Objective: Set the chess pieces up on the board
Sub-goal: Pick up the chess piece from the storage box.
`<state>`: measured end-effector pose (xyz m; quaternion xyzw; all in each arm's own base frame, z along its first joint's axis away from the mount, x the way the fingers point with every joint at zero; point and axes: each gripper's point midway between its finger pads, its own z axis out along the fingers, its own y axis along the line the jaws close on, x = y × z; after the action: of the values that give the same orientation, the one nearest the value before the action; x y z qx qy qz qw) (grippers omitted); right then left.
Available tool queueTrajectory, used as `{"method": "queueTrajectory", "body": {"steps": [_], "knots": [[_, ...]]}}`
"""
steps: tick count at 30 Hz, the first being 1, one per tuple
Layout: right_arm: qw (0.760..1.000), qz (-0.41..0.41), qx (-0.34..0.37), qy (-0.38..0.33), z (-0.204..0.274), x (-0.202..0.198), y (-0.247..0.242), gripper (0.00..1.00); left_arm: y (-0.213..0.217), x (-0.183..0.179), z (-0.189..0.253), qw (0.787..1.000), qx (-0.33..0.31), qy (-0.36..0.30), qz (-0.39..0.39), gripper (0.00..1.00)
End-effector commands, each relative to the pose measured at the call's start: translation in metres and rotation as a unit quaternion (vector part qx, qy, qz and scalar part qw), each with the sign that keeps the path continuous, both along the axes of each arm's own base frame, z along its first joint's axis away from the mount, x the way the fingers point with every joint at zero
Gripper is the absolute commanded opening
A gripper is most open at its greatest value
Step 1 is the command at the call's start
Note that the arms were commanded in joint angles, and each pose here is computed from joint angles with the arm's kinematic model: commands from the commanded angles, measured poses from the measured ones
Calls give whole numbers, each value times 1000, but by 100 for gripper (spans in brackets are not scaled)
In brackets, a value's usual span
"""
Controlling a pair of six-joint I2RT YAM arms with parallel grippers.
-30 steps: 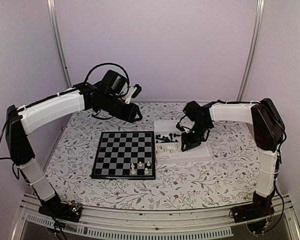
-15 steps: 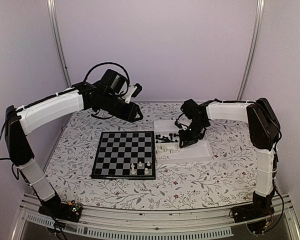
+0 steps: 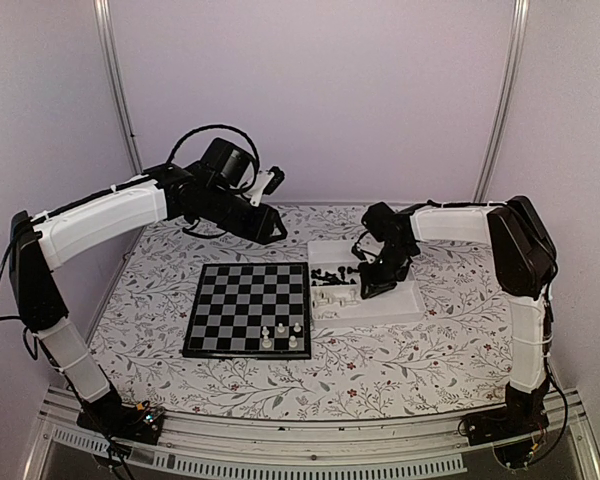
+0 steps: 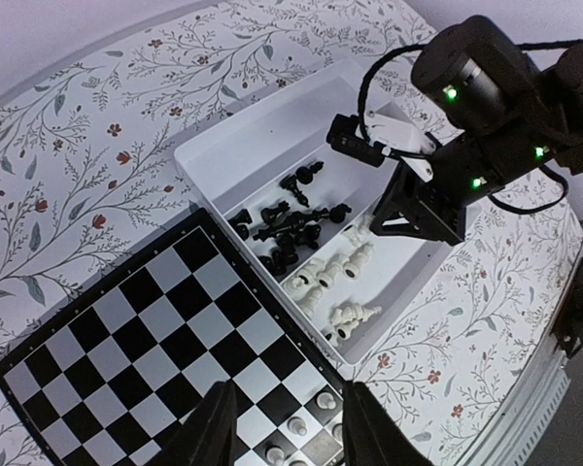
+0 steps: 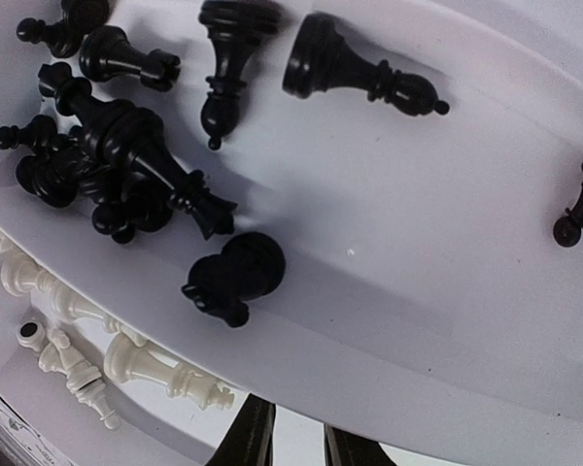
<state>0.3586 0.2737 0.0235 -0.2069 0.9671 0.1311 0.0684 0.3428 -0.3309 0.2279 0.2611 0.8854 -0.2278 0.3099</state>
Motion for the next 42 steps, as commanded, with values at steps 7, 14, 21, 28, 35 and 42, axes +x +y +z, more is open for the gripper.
{"method": "queueTrajectory", "body": {"steps": [7, 14, 21, 28, 35, 42], "knots": [[1000, -1, 16, -2, -5, 8, 6, 24, -4, -3, 16, 1000, -21, -10, -5, 40], [999, 4, 37, -11, 0, 13, 12, 25, -9, -3, 14, 1000, -24, -5, -10, 40], [999, -2, 49, 0, -8, 10, 10, 18, -17, -1, 12, 999, -29, 2, -20, 40], [998, -5, 66, 6, -4, 0, 8, 10, -25, -1, 6, 999, -38, 7, -28, 41], [996, -2, 91, 17, 10, -16, 9, 8, -43, -4, -2, 997, -56, 20, -41, 41], [994, 1, 108, 2, 34, -18, 10, 7, -47, -11, -6, 997, -54, 24, -48, 41]]}}
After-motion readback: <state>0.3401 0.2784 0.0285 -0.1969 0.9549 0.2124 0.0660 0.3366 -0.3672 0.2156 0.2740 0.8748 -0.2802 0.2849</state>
